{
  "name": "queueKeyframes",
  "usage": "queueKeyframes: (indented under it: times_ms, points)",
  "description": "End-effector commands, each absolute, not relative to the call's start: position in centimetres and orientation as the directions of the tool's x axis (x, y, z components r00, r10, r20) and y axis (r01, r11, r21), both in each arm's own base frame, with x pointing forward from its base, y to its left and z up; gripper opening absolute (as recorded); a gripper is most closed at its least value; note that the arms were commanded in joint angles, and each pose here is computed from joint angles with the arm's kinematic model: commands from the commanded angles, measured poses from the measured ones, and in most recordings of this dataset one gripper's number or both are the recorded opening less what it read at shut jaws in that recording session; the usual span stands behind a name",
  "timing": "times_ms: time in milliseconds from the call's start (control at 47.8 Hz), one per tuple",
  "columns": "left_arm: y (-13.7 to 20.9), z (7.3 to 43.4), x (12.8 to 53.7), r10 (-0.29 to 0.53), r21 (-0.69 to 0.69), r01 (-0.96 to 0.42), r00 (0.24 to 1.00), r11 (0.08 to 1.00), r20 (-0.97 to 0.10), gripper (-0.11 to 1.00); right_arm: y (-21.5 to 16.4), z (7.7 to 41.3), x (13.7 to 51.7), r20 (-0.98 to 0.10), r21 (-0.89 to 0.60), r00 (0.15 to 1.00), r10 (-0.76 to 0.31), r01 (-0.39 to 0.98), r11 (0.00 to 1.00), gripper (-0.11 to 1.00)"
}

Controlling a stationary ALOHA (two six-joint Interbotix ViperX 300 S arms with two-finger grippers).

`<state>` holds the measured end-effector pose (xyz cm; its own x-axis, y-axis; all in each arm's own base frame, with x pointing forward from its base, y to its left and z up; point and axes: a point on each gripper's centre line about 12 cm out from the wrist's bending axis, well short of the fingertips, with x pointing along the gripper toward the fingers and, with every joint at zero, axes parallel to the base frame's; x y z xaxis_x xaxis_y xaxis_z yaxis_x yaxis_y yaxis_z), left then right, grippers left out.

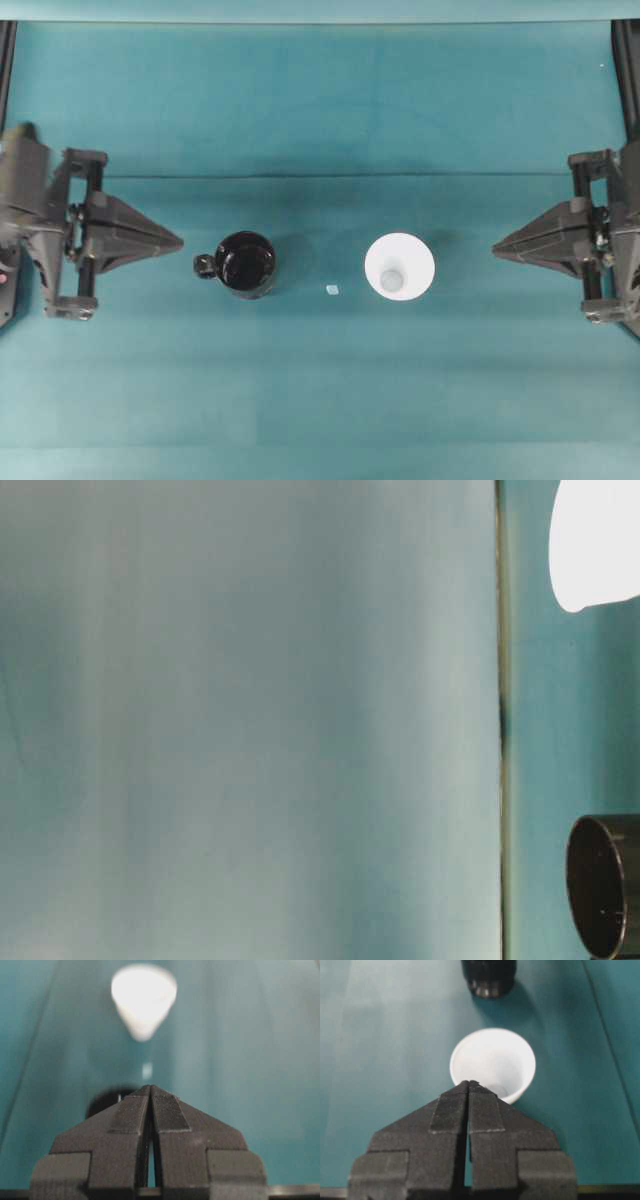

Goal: Put a paper cup into the cup holder on your left arm.
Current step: 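Open the left gripper and move it toward the black mug handle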

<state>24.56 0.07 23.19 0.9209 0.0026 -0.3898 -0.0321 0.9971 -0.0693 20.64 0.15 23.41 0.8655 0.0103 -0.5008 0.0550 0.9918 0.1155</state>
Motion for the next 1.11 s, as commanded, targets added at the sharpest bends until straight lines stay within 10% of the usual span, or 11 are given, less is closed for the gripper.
queueKeyframes:
  times_ms: [0, 942, 1088]
  points:
    - [0.2, 23.1, 24.7, 0.006, -0.063, -0.037, 0.901, 0.997, -0.434, 0.03, 0.2, 23.9, 21.1, -0.503, 0.126, 0.864, 0.013, 0.059, 0.99, 0.0]
    - [1.3, 16.8, 25.9, 0.036, -0.056, -0.106, 0.708, 0.993, -0.705, 0.03, 0.2, 23.2, 21.2, -0.563, 0.126, 0.826, 0.015, 0.068, 0.99, 0.0]
    - [1.3, 16.8, 26.0, 0.036, -0.055, -0.103, 0.723, 0.993, -0.69, 0.19, 0.2, 23.0, 21.1, -0.574, 0.124, 0.818, 0.016, 0.068, 0.99, 0.0]
